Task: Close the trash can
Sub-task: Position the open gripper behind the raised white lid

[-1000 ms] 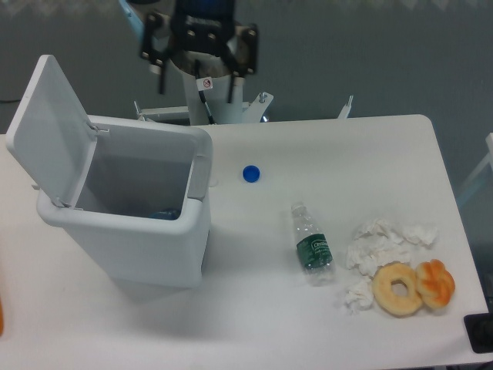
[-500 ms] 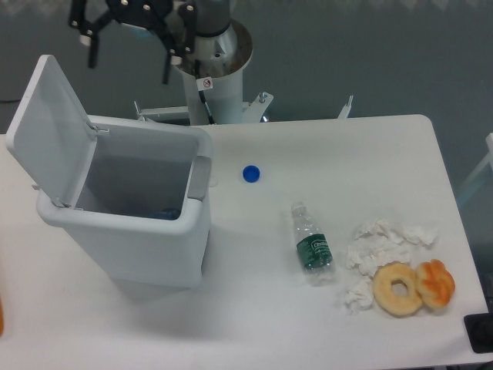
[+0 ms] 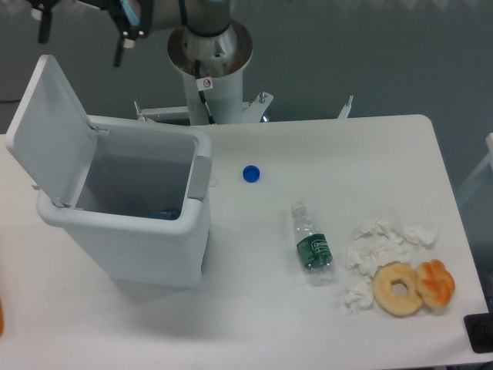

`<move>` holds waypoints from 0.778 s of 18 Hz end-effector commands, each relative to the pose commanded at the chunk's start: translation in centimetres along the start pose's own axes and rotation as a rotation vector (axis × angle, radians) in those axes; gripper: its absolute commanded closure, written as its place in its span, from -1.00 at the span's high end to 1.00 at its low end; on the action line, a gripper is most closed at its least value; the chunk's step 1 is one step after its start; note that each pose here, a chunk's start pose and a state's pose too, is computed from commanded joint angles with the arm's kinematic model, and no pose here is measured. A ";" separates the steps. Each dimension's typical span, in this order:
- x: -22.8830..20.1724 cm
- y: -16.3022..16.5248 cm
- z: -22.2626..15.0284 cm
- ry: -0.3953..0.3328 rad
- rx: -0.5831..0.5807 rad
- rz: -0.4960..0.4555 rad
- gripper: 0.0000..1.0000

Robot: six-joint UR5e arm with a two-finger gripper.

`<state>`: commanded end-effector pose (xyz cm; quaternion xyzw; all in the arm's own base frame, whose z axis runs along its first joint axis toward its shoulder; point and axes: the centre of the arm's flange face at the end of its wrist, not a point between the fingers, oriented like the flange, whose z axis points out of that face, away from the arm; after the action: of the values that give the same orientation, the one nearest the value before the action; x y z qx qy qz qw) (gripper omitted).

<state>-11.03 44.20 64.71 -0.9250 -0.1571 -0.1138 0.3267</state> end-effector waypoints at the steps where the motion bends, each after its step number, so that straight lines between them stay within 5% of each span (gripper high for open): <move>1: 0.2 0.1 0.3 0.005 -0.006 0.004 1.00; 14: -0.6 -0.4 3.6 0.020 -0.058 0.006 1.00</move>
<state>-11.33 46.65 62.01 -0.9333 -0.1478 -0.1268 0.3016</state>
